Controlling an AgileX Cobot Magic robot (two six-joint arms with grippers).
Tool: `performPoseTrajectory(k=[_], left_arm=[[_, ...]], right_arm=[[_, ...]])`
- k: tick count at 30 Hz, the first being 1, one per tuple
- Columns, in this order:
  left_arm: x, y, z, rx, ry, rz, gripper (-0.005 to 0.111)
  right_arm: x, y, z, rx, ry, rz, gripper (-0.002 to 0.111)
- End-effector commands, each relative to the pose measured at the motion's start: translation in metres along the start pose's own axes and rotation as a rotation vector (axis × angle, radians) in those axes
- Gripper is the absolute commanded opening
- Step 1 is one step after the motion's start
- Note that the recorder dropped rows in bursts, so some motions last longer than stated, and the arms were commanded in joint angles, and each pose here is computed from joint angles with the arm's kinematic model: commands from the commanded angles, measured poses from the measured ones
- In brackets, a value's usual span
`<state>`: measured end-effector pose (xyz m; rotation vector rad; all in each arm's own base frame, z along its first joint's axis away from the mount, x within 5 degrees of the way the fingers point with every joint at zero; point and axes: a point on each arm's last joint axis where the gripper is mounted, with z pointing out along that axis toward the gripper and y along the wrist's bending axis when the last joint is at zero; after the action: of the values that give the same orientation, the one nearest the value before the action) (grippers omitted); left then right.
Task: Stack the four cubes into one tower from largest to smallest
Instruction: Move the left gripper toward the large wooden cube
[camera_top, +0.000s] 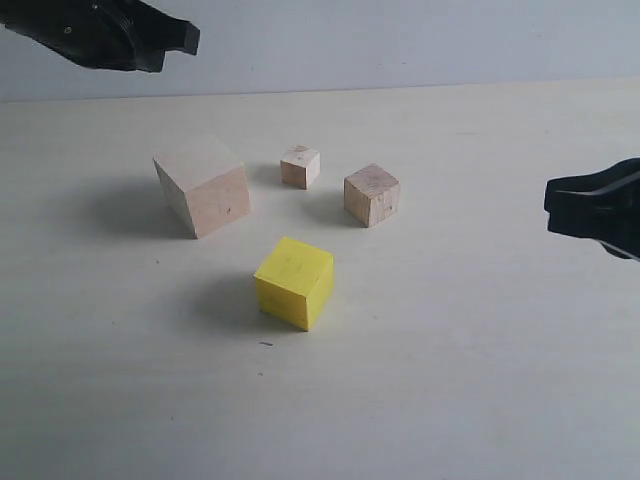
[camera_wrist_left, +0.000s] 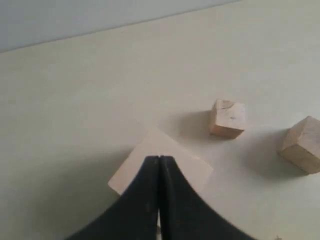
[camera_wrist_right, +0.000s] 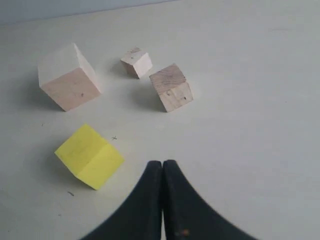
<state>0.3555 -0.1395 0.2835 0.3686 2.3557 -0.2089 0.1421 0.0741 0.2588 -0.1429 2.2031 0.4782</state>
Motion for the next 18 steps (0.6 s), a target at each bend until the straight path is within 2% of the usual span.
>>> performPoseTrajectory(k=[1,5,10,18], left_arm=[[-0.008,0.029,0.026,-0.055,0.094,-0.07,0.0],[-0.016,0.045,0.043,-0.078,0.097,-0.096,0.0],[-0.02,0.045,0.071,-0.071,0.108,-0.104,0.0],[-0.013,0.047,0.117,-0.063,0.164,-0.122,0.0]], right_arm=[[0.0,0.0,0.0,0.007,0.023,-0.016,0.0],[0.0,0.0,0.0,0.006,0.023,-0.012,0.0],[-0.001,0.001,0.0,0.005,0.019,-0.012,0.0],[-0.001,0.001,0.0,0.004,0.016,-0.01,0.0]])
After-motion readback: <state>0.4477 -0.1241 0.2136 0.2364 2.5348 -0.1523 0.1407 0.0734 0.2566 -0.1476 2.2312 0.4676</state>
